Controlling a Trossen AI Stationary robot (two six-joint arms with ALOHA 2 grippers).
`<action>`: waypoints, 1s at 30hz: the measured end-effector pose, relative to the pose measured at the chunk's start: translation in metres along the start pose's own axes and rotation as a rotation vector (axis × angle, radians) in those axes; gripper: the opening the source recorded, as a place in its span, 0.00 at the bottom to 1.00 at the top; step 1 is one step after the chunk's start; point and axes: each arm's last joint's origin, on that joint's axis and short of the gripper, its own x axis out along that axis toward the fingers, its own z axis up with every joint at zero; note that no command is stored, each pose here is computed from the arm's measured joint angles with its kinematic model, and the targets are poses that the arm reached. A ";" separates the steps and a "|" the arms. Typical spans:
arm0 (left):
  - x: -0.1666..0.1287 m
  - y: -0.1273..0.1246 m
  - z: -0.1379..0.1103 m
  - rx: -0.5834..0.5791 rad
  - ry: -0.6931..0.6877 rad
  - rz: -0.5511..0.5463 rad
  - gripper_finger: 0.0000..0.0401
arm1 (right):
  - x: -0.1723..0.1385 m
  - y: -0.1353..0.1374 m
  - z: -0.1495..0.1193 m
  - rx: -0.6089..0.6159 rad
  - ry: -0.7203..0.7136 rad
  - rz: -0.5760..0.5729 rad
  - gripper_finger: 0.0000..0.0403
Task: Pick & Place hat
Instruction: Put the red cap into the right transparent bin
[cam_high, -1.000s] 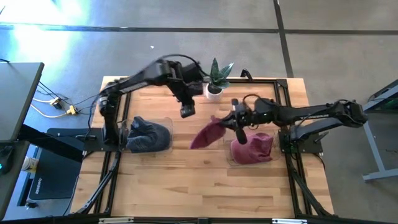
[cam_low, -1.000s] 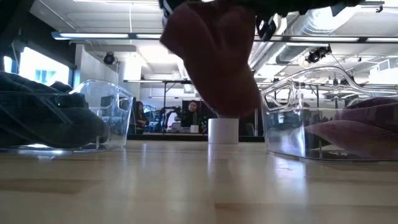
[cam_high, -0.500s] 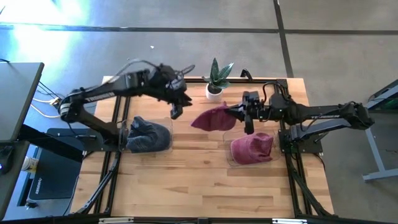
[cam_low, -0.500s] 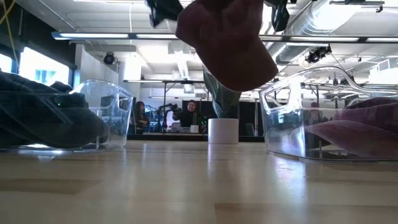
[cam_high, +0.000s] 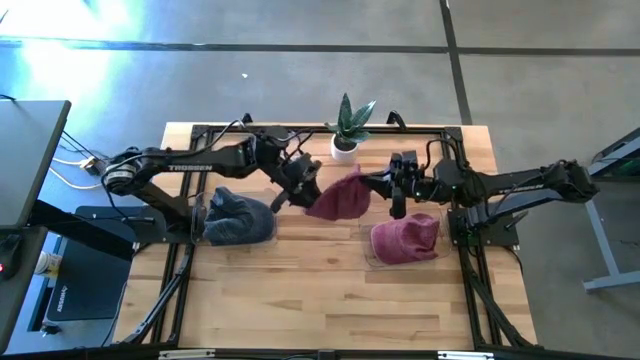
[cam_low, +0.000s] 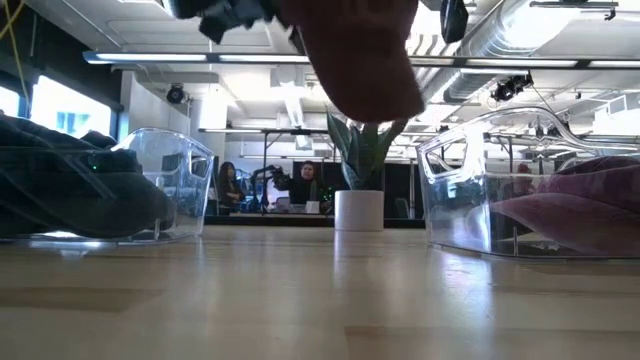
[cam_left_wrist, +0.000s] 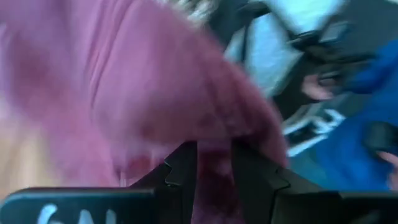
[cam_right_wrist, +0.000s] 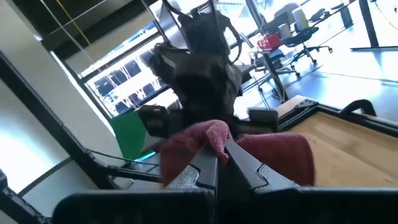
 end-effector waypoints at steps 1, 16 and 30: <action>0.003 -0.003 0.003 0.029 -0.020 -0.049 0.24 | 0.000 0.002 -0.001 0.002 -0.002 0.000 0.01; -0.003 0.014 0.015 0.029 -0.173 0.107 0.19 | -0.006 0.024 -0.007 0.049 -0.025 0.078 0.02; -0.001 0.041 -0.001 -0.086 0.027 0.046 0.02 | -0.007 0.024 -0.012 0.033 0.034 0.099 0.01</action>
